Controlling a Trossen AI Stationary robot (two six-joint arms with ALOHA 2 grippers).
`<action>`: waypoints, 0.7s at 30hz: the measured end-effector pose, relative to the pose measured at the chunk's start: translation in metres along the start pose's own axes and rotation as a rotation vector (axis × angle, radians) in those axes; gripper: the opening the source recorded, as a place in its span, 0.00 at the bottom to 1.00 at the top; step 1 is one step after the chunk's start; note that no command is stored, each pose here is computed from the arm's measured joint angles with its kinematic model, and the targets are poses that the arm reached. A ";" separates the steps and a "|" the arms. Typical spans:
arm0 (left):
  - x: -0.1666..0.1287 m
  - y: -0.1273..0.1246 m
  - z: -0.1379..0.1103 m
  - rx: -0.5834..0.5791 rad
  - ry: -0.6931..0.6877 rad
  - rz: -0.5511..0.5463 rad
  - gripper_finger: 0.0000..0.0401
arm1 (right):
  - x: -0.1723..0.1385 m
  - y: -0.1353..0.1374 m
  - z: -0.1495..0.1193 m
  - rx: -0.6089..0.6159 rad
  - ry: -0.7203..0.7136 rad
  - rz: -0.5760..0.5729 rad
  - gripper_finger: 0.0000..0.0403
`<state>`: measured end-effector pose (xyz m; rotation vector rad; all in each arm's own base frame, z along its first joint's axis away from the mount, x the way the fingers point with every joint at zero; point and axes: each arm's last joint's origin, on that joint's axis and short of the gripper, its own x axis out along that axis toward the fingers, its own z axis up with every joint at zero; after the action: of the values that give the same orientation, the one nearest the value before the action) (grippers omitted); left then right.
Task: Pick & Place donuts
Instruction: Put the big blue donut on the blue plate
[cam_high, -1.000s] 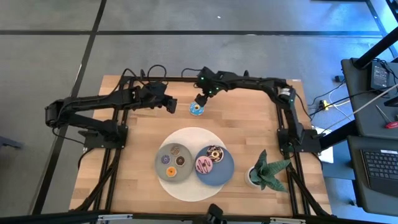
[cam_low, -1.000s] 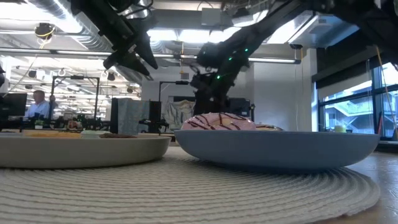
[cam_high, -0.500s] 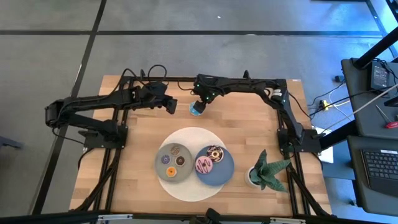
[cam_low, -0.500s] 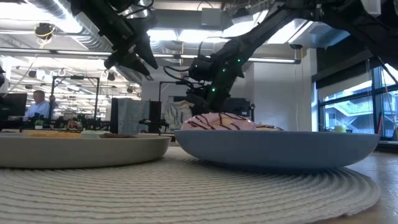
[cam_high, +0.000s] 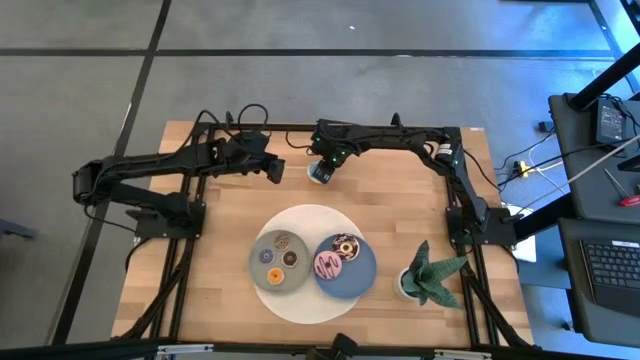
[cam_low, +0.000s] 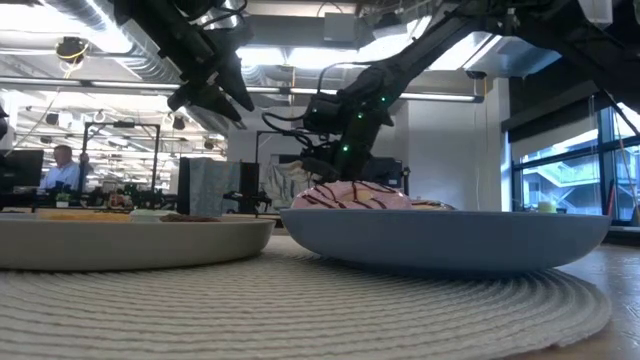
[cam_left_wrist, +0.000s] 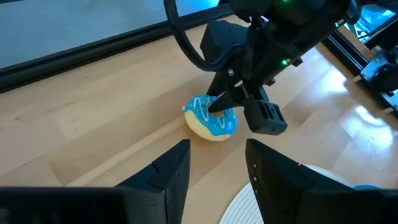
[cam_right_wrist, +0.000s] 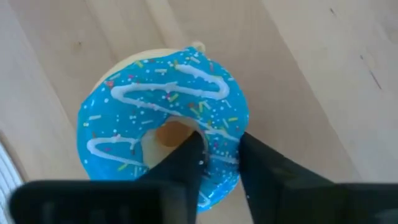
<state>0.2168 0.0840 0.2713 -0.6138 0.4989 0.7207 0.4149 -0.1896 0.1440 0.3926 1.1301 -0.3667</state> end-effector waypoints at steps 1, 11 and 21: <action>0.000 0.000 0.000 0.000 0.000 0.000 0.38 | 0.000 0.000 0.000 -0.003 0.001 0.000 0.21; 0.000 0.000 0.000 0.000 0.000 0.000 0.37 | -0.006 0.002 0.000 -0.035 0.003 -0.004 0.07; 0.000 0.000 0.000 0.024 -0.001 0.003 0.37 | -0.048 0.024 0.009 -0.137 0.029 -0.004 0.07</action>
<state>0.2166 0.0846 0.2712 -0.5902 0.5070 0.7173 0.4149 -0.1683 0.1948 0.2760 1.1773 -0.2857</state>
